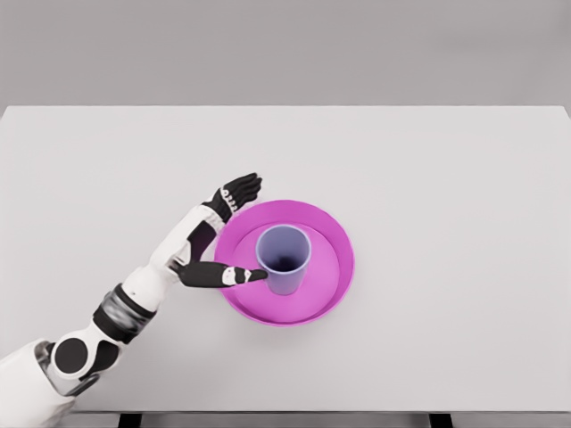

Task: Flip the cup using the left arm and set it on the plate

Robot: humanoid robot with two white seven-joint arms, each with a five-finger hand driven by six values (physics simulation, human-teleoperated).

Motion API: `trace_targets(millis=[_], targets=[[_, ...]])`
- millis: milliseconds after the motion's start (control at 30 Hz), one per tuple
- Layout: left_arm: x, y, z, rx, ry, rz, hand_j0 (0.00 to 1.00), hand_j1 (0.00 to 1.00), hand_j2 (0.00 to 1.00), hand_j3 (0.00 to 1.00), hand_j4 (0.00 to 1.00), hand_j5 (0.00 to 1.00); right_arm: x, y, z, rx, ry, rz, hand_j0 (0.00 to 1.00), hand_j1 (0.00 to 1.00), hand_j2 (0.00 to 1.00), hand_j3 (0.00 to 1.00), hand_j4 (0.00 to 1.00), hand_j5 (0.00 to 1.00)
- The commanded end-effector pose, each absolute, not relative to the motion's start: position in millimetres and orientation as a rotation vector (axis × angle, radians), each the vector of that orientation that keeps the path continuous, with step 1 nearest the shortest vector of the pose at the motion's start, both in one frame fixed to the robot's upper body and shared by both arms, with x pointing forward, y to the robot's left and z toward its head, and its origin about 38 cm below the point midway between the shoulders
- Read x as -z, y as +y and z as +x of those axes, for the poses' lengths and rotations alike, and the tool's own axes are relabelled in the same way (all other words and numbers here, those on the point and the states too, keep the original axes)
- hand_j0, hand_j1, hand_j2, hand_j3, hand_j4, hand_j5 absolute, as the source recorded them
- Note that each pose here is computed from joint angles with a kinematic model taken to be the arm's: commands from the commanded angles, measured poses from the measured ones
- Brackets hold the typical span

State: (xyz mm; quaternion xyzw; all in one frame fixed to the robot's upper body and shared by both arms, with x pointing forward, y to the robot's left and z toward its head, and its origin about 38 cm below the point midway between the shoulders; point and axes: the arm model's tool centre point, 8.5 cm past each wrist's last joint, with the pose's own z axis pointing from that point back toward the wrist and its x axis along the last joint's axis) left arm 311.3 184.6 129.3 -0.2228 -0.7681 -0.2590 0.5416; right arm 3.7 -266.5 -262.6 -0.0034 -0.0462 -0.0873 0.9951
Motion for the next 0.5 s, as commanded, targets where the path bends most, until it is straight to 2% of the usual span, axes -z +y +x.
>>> trace_targets(millis=[0, 67, 133, 300, 467], targets=[[-131.8, 190.2, 311.8, 0.622, -1.838, -0.522, 1.00, 1.00, 1.00, 1.00, 1.00, 1.00, 262.6, -266.5, 3.7, 0.175, -0.092, -0.007, 1.00, 1.00, 1.00, 1.00, 1.00, 1.00], [-136.2, 206.2, 313.9, 0.650, -1.849, -0.484, 1.00, 1.00, 1.00, 1.00, 1.00, 1.00, 262.6, -266.5, 4.7, 0.175, -0.094, -0.006, 1.00, 1.00, 1.00, 1.00, 1.00, 1.00], [-151.9, 241.7, 319.4, 0.708, -1.888, -0.397, 1.00, 1.00, 1.00, 1.00, 1.00, 1.00, 262.6, -266.5, 3.7, 0.175, -0.092, -0.007, 1.00, 1.00, 1.00, 1.00, 1.00, 1.00], [-213.0, 322.3, 335.4, 0.924, -1.950, -0.085, 1.00, 1.00, 1.00, 1.00, 1.00, 1.00, 262.6, -266.5, 3.7, 0.175, -0.092, -0.007, 1.00, 1.00, 1.00, 1.00, 1.00, 1.00], [-226.4, 336.2, 337.9, 0.971, -1.948, -0.007, 1.00, 1.00, 1.00, 1.00, 1.00, 1.00, 262.6, -266.6, 3.9, 0.175, -0.094, -0.007, 1.00, 1.00, 1.00, 1.00, 1.00, 1.00]])
